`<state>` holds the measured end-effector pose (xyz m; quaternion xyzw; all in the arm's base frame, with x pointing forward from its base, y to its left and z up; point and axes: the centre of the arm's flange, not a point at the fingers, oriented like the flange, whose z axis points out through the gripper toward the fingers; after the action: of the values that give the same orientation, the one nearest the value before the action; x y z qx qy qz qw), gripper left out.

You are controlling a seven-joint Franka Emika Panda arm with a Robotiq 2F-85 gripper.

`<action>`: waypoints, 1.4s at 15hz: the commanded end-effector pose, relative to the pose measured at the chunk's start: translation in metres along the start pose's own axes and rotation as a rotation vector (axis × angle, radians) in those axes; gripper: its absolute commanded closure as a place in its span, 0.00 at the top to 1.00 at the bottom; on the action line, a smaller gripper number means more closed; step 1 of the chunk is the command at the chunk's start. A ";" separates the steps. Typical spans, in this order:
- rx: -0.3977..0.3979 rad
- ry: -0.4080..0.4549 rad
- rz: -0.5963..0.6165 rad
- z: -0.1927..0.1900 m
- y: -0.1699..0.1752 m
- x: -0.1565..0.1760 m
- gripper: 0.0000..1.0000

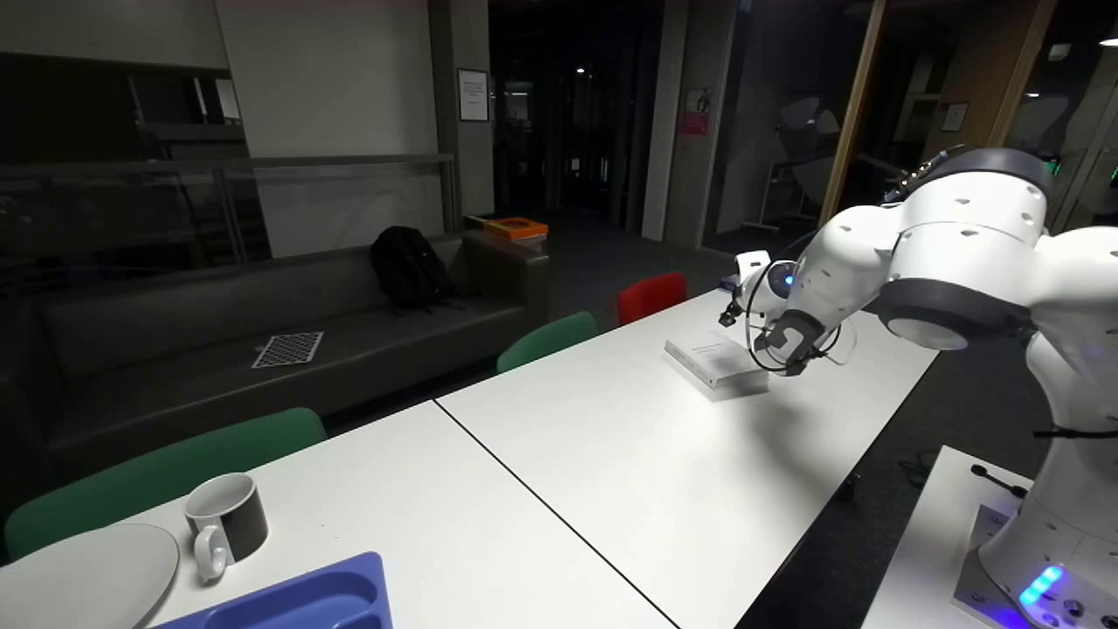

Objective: Close the book

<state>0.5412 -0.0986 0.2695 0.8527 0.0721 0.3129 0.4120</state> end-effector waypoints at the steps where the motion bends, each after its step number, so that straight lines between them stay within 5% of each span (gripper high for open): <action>1: 0.041 0.037 0.046 -0.012 0.017 -0.014 1.00; 13: 0.230 0.129 0.132 -0.042 0.030 0.013 1.00; 21: 0.429 0.159 0.154 -0.063 0.045 0.011 1.00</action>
<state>0.5406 -0.0623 0.3457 0.8864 0.0866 0.3836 0.2442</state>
